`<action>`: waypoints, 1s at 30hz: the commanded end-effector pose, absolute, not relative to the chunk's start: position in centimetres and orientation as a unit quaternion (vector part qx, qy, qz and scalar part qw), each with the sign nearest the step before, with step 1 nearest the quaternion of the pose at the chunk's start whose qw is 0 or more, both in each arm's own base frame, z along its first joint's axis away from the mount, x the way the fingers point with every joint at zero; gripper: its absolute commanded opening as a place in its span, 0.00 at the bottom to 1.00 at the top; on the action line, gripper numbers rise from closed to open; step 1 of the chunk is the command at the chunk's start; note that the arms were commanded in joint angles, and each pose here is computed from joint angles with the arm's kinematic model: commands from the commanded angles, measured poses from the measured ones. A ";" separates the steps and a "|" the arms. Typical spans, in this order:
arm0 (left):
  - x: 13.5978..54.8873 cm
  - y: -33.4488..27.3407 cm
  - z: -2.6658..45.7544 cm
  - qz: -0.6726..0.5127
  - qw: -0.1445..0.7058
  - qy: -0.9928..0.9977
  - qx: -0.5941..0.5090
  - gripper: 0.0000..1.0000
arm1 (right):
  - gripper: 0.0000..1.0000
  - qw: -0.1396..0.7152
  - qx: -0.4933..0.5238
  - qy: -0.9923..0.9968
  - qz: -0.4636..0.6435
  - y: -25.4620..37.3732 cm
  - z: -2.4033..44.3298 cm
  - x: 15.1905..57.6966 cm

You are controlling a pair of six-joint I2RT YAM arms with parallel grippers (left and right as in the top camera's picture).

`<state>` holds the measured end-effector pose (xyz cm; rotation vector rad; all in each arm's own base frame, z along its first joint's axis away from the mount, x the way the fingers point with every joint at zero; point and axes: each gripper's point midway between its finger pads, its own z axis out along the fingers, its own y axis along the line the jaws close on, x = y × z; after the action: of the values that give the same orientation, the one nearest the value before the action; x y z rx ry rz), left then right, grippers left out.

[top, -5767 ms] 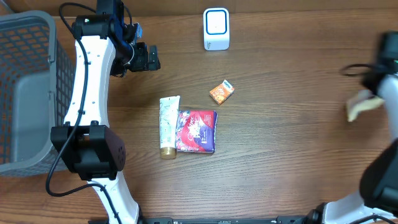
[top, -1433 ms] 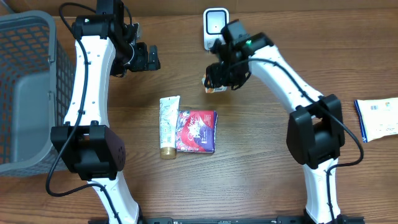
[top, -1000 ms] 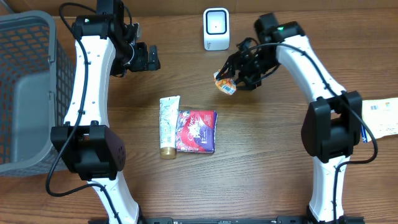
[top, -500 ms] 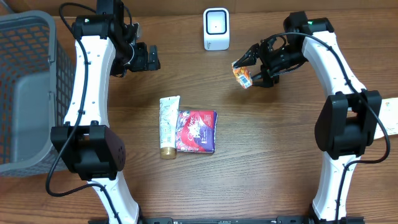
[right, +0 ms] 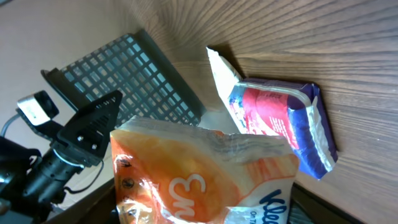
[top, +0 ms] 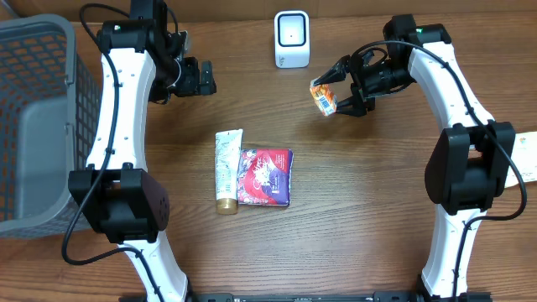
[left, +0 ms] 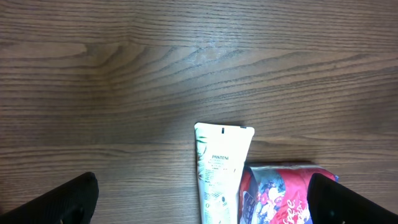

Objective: Scan the item barcode
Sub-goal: 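Hold the tissue pack in front of the white scanner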

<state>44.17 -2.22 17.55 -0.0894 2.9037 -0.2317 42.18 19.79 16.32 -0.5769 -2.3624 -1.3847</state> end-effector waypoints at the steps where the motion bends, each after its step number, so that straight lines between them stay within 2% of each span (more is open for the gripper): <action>1: 44.3 -1.9 18.6 -0.075 0.130 0.989 -0.021 1.00 | 0.67 0.164 -0.201 -0.824 -0.503 19.9 17.9 42.5; 9: 44.3 -1.9 18.6 -0.075 0.130 0.989 -0.021 1.00 | 0.67 0.164 -0.201 -0.825 -0.503 19.9 17.9 42.5; 14: 44.3 -1.9 18.6 -0.075 0.130 0.989 -0.021 0.99 | 0.57 0.121 -0.171 -0.845 -0.492 19.5 17.1 43.5; 20: 44.3 -1.9 18.6 -0.075 0.130 0.989 -0.021 1.00 | 0.53 -0.052 -0.058 -0.885 -0.460 19.3 16.2 48.5; 26: 44.3 -1.9 18.6 -0.075 0.130 0.989 -0.021 1.00 | 0.54 -0.210 0.028 -0.888 -0.409 19.2 17.1 53.6; 30: 44.3 -1.9 18.6 -0.075 0.130 0.989 -0.021 1.00 | 0.58 -0.328 0.087 -0.885 -0.318 19.4 17.8 57.1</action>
<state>44.18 -2.22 17.55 -0.0893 2.9034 -0.2317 54.81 19.50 16.51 0.1252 -3.2847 -1.5079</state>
